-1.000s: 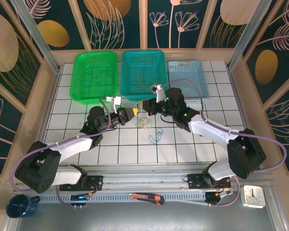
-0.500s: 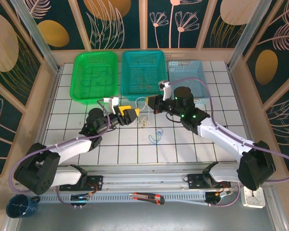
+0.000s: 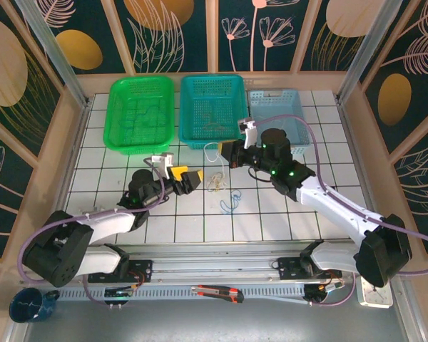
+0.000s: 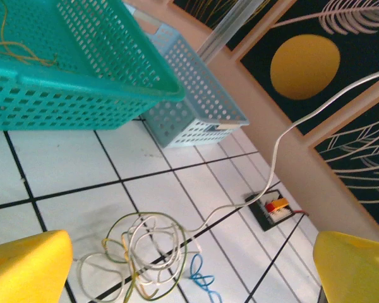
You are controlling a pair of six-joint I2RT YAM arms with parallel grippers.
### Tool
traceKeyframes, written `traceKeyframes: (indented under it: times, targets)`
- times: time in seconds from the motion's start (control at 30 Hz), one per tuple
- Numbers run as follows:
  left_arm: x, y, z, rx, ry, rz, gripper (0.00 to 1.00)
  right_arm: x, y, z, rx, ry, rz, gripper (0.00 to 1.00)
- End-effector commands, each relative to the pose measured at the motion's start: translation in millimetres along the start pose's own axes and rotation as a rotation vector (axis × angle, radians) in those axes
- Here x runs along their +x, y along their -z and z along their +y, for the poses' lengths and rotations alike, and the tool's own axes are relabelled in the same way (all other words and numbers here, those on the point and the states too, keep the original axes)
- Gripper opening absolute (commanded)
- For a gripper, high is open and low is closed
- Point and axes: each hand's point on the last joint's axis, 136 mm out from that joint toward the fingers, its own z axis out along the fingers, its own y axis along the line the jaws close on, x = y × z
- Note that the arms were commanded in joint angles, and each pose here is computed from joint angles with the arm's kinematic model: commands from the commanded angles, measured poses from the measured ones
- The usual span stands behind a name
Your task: Untangle the cables
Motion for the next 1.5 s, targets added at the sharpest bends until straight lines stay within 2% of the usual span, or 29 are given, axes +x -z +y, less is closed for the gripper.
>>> traceKeyframes:
  times: [0.0,0.23,0.57,0.83,0.93,1.03,1.2,1.23,1.47]
  targets:
    - [10.3,-8.6,-4.5,0.046,-0.048,0.056,0.96,-26.4,10.7,17.0,-0.04,0.01,-0.066,0.0]
    - [25.1,-34.4,-25.8,0.136,-0.076,0.144,0.95,-28.3,12.5,24.3,-0.063,0.001,-0.069,0.0]
    - [21.9,-60.7,-48.0,0.218,-0.083,0.15,0.95,-24.6,11.7,30.4,-0.077,-0.012,-0.067,0.0]
    - [22.7,-77.3,-44.2,0.21,-0.053,0.133,0.91,-26.1,11.3,43.3,-0.107,-0.01,-0.07,0.0]
    - [19.4,-83.9,-41.0,0.204,-0.037,0.109,0.8,-27.6,12.8,50.7,-0.124,-0.011,-0.073,0.0]
    - [23.3,-91.0,-34.9,0.199,-0.019,0.111,0.57,-33.1,16.9,59.4,-0.145,-0.008,-0.083,0.0]
    - [31.3,-92.0,-29.6,0.197,0.0,0.127,0.04,-59.8,33.4,74.3,-0.156,0.033,-0.139,0.0]
    - [32.5,-90.8,-28.2,0.191,0.001,0.127,0.0,-67.2,37.5,77.5,-0.158,0.046,-0.154,0.0]
    - [45.7,-80.1,-17.1,0.152,0.012,0.144,0.0,-128.6,72.5,98.5,-0.185,0.098,-0.3,0.0]
